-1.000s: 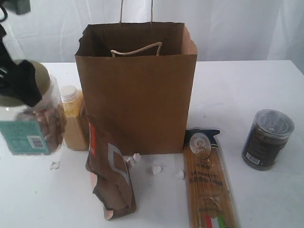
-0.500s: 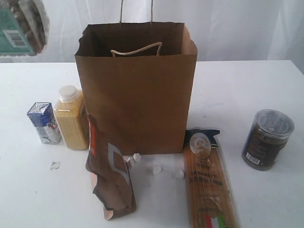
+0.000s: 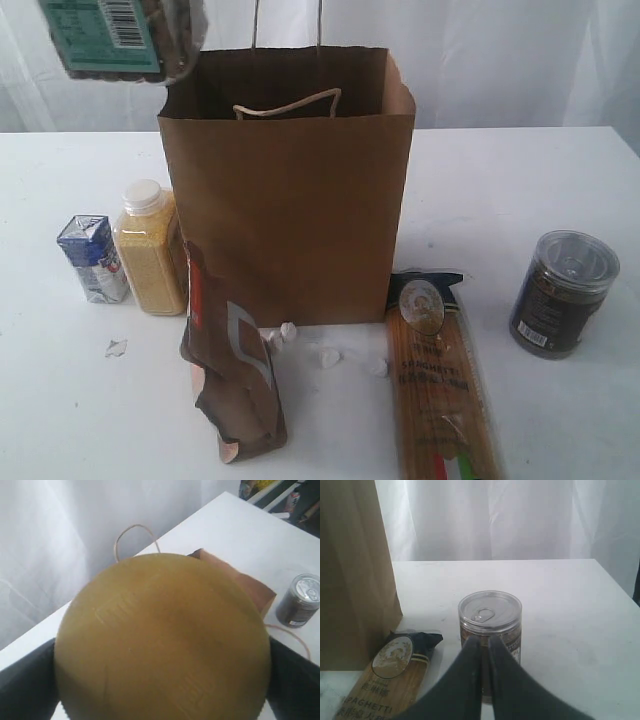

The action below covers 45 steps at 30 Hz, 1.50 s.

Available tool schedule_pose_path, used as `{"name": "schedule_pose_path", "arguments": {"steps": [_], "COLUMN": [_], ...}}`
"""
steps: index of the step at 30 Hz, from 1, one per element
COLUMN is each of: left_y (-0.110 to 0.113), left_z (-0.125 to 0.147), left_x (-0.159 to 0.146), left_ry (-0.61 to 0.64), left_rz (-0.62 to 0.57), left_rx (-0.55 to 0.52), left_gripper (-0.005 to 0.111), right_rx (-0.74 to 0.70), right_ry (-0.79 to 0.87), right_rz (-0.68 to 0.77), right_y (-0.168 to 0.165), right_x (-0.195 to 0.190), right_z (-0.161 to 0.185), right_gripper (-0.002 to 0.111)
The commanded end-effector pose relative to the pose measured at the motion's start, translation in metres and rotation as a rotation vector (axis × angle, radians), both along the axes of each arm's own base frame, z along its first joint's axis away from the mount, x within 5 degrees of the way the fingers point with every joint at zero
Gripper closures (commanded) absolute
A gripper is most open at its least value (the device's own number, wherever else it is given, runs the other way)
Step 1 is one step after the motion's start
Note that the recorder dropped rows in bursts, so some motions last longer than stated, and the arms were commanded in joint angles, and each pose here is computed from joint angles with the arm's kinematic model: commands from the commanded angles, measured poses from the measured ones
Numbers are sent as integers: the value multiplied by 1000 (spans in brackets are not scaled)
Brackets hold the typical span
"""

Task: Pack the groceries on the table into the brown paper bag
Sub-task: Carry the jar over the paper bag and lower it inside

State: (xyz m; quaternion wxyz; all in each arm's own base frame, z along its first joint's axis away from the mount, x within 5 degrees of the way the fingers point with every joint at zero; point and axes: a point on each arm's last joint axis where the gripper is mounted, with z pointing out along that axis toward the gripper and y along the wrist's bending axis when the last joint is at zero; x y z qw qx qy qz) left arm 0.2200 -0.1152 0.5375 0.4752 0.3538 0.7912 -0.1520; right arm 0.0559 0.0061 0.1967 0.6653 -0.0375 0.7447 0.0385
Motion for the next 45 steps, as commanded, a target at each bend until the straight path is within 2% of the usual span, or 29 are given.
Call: {"name": "schedule_pose_path", "arguments": {"steps": [1, 7, 20, 26, 32, 36, 40, 43, 45], "left_y": [-10, -20, -38, -43, -62, -66, -66, -67, -69], "left_z": [10, 12, -10, -22, -33, -41, -44, -53, -70], "left_x": [8, 22, 52, 62, 65, 69, 71, 74, 79], "left_ry": [-68, -93, -3, 52, 58, 54, 61, 94, 134], "left_rz": [-54, -98, -148, -159, -207, -157, -144, -145, -140], "left_rx": [-77, -119, -136, -110, -60, 21, 33, 46, 63], "left_gripper": [107, 107, 107, 107, 107, 107, 107, 107, 107], "right_rx": [-12, -12, -12, -12, -12, -12, -12, -12, -12], "right_ry": [-15, -15, -15, -15, -15, -15, -15, -15, -15], "right_rz": [2, 2, 2, 2, 2, 2, 2, 2, 2], "right_y": [0, 0, 0, 0, 0, 0, 0, 0, 0], "right_x": [0, 0, 0, 0, 0, 0, 0, 0, 0], "right_z": [0, 0, 0, 0, 0, 0, 0, 0, 0], "right_gripper": [103, 103, 103, 103, 103, 103, 103, 103, 103]}}
